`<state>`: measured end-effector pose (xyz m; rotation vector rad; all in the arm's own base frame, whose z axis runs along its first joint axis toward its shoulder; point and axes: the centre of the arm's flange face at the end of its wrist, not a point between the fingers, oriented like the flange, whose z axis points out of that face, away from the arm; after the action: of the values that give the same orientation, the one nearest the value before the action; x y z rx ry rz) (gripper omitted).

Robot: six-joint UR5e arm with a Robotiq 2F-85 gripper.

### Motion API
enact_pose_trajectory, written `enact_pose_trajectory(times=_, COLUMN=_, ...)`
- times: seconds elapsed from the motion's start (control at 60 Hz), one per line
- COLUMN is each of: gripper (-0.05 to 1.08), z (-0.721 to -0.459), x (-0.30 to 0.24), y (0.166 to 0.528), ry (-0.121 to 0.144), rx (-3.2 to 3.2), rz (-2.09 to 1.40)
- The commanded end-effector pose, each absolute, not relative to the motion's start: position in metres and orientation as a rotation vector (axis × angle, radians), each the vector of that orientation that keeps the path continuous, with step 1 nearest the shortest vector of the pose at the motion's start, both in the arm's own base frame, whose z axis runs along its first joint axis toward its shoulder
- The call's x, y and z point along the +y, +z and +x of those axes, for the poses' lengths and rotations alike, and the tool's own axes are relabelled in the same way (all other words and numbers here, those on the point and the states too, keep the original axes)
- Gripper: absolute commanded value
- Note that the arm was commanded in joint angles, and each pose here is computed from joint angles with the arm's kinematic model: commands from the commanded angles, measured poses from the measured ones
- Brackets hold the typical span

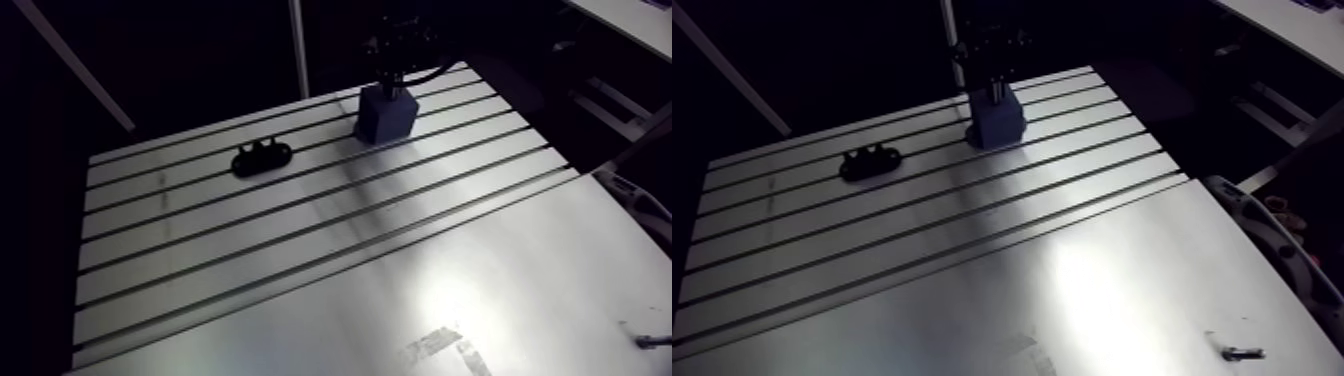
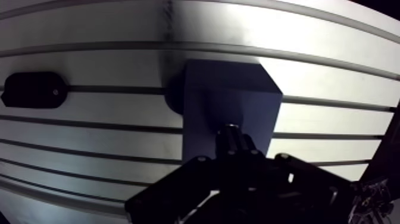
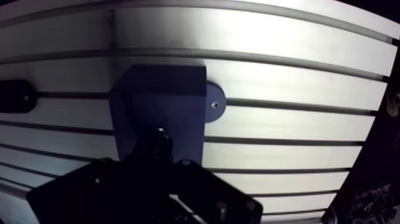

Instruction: Pick up the M10 bolt and insert it into the hex recess until seated.

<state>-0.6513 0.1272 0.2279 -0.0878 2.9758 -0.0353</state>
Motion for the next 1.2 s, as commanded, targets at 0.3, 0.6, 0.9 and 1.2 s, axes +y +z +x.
enact_pose_trajectory(times=0.3, gripper=1.04, z=-0.6523, x=0.1264, y=0.229, ry=-0.035, rx=2.978, rz=-0.091)
enact_pose_trajectory(times=0.6, gripper=1.04, z=-0.6524, x=0.1276, y=0.2296, ry=-0.033, rx=2.979, rz=-0.091)
enact_pose_trajectory(times=0.9, gripper=1.04, z=-0.654, x=0.1291, y=0.2322, ry=-0.033, rx=2.986, rz=-0.088)
enact_pose_trajectory(times=1.2, gripper=0.03, z=-0.6541, x=0.1234, y=0.2376, ry=-0.035, rx=2.975, rz=-0.115)
